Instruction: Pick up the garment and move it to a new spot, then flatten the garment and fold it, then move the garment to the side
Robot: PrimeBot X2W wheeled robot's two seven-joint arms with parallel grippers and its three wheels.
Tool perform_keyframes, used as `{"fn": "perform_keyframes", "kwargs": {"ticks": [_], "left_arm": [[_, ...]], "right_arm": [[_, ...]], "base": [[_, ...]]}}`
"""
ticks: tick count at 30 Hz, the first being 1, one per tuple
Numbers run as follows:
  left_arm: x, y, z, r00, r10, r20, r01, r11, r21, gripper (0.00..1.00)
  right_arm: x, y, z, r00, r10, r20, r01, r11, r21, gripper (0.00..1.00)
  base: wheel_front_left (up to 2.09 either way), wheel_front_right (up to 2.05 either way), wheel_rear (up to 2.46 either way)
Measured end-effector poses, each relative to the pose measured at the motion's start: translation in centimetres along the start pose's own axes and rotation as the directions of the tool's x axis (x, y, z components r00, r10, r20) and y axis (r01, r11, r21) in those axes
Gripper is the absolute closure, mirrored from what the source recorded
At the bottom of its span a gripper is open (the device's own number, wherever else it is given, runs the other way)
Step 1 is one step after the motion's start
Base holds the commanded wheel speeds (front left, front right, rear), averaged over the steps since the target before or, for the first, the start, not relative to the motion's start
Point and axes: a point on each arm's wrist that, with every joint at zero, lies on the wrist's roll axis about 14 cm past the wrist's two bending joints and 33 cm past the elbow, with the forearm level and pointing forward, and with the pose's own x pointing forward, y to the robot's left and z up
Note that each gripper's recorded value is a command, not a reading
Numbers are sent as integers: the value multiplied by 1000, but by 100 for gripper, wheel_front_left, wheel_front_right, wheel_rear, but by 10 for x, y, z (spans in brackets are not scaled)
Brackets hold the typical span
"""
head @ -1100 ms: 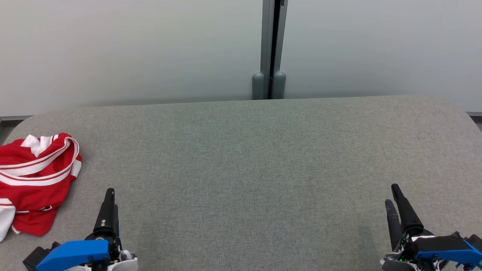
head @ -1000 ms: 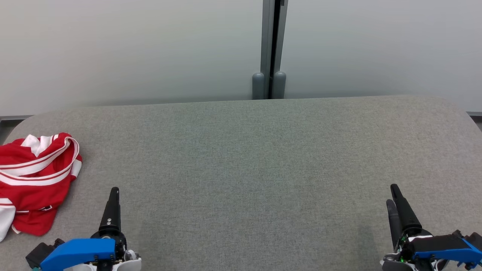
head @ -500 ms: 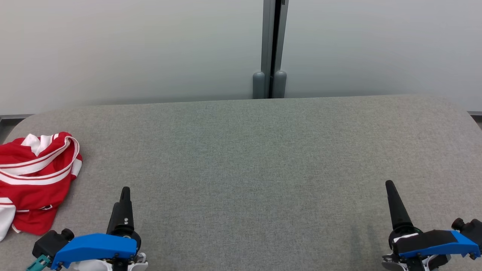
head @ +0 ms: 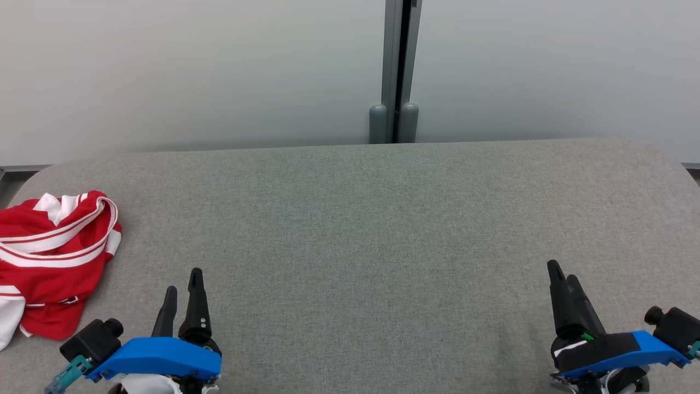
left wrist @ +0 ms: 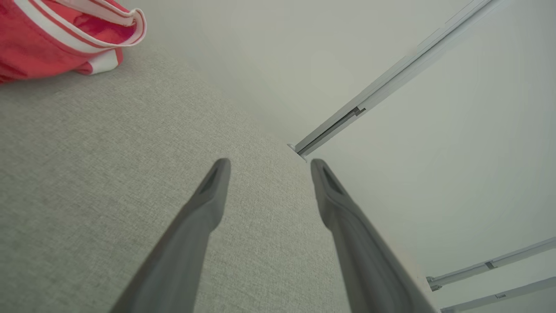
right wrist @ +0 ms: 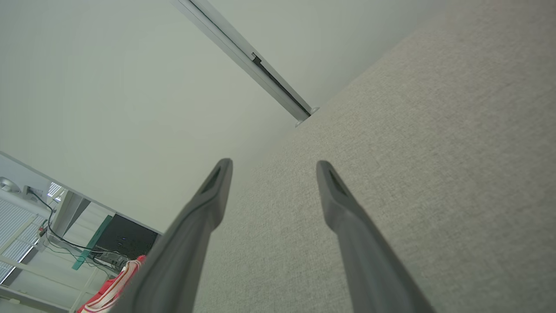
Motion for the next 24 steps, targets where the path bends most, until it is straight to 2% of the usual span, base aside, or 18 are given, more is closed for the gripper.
{"fn": "perform_keyframes", "kwargs": {"ticks": [11, 24], "left_arm": [[-1, -5, -2, 1000, -26, 6, 25, 985, 168, 0], [-4, -9, -10, 999, -50, -4, 48, 940, 338, 0]], "right_arm": [[0, 5, 0, 1000, 21, 5, -20, 991, -134, 0], [0, 9, -1, 999, 44, 6, -41, 965, -261, 0]], "base": [[0, 0, 0], [0, 0, 0]]}}
